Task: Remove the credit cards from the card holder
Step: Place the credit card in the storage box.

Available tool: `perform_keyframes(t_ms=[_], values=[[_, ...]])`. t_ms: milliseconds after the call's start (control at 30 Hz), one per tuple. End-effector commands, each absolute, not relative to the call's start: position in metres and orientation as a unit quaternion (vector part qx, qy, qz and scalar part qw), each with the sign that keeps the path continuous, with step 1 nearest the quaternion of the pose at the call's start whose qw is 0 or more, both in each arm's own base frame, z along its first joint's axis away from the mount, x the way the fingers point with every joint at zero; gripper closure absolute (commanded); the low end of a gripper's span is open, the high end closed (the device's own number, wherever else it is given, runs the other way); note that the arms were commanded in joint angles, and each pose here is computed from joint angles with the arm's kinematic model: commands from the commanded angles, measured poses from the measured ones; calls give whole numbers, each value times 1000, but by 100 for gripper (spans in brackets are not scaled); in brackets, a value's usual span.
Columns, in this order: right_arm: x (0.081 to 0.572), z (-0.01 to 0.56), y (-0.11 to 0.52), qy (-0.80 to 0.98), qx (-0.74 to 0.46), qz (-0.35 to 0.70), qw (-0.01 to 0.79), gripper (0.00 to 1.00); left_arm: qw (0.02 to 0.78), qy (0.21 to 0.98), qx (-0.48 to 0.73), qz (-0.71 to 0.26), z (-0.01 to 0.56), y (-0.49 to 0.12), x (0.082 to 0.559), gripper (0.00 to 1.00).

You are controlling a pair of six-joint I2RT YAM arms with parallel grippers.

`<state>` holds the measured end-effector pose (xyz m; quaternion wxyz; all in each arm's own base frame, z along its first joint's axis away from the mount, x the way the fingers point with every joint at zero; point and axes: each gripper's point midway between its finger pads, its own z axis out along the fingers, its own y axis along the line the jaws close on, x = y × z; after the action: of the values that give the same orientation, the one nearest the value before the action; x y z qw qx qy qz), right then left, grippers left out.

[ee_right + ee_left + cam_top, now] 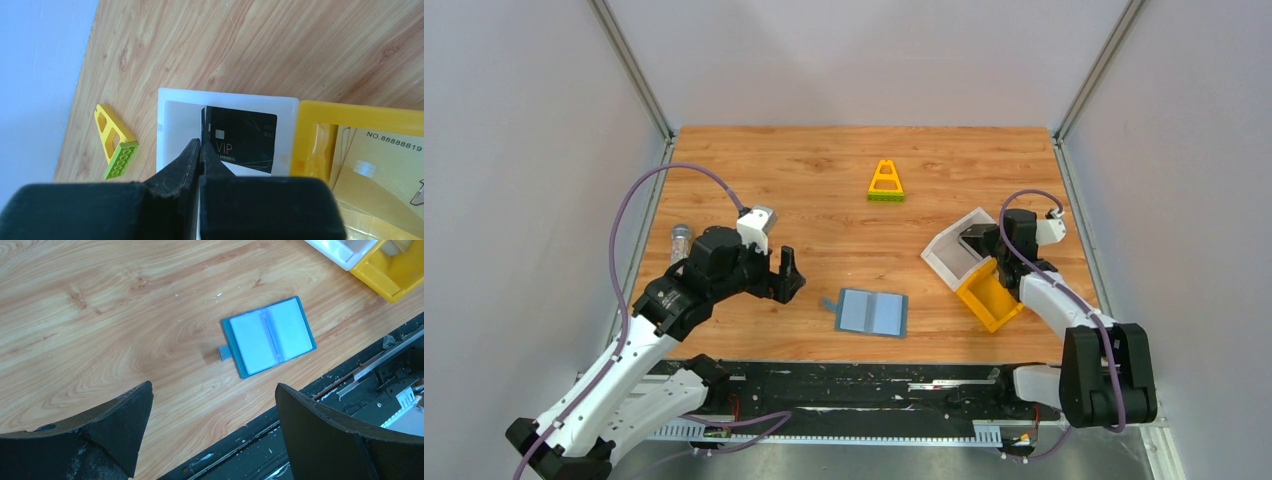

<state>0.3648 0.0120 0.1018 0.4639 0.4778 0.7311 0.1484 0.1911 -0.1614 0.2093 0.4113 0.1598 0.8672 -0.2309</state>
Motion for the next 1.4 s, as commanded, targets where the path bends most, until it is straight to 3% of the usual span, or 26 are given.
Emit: perform_keyframes(t_ms=[0, 367, 733, 1233, 1367], values=[[373, 108, 5, 710, 488, 151, 485, 100, 430, 856, 169, -232, 218, -162, 193, 0], [374, 96, 4, 717, 494, 140, 472, 100, 430, 856, 168, -231, 219, -162, 194, 0], [371, 98, -1, 721, 500, 122, 464, 83, 431, 857, 167, -229, 219, -162, 195, 0], [352, 129, -18, 714, 511, 81, 471, 76, 414, 868, 155, -227, 210, -164, 197, 0], [350, 153, -16, 712, 498, 96, 486, 76, 384, 869, 162, -267, 203, -181, 192, 0]])
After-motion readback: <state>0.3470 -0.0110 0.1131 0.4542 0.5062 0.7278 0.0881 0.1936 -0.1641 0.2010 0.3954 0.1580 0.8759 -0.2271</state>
